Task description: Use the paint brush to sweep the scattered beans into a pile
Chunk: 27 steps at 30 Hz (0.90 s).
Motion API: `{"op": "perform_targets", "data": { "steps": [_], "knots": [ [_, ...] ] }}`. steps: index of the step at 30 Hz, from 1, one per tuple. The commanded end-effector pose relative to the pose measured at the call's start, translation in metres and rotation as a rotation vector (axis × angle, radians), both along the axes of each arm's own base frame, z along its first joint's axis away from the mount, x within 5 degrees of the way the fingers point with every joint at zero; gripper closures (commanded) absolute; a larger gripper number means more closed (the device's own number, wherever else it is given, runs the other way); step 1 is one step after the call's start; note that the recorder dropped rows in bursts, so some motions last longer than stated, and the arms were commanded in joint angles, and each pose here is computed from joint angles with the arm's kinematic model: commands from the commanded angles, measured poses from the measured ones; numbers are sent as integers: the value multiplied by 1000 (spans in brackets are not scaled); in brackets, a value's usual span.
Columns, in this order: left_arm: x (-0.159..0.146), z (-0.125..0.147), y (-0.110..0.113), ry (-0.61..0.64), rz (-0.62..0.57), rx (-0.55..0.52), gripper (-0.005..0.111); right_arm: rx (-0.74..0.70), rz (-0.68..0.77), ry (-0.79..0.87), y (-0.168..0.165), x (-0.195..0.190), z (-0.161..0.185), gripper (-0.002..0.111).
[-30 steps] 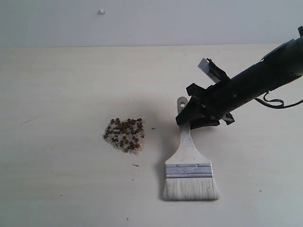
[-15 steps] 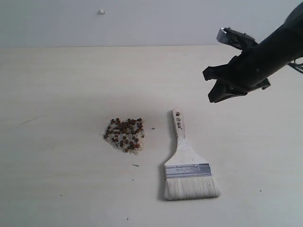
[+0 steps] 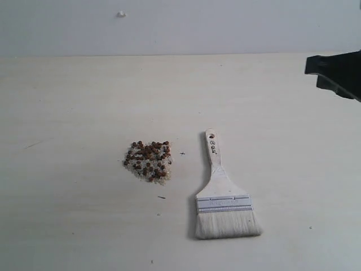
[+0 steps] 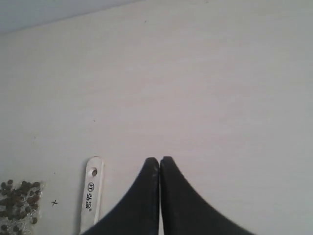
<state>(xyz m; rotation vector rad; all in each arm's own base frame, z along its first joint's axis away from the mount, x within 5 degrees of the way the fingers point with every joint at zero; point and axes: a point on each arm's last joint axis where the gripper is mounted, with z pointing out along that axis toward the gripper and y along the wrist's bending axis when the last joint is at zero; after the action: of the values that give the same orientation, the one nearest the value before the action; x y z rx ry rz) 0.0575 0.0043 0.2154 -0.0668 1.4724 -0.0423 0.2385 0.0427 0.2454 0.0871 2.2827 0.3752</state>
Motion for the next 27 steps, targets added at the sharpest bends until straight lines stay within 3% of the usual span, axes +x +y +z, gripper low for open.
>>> {"op": "perform_targets", "data": {
  "steps": [1, 12, 16, 20, 27],
  "knots": [
    [0, -1, -1, -2, -8, 3, 107, 33, -26, -117, -6, -38, 18, 108],
    [0, -1, -1, -2, -8, 3, 107, 68, -26, -361, -11, -79, 63, 108],
    [0, -1, -1, -2, -8, 3, 107, -21, 19, -439, -12, -87, 70, 108],
    [0, -1, -1, -2, -8, 3, 107, -96, 56, -476, -14, -92, 71, 108],
    [0, -1, -1, -2, -8, 3, 107, -170, -19, -709, -28, -150, 58, 108]
  ]
}}
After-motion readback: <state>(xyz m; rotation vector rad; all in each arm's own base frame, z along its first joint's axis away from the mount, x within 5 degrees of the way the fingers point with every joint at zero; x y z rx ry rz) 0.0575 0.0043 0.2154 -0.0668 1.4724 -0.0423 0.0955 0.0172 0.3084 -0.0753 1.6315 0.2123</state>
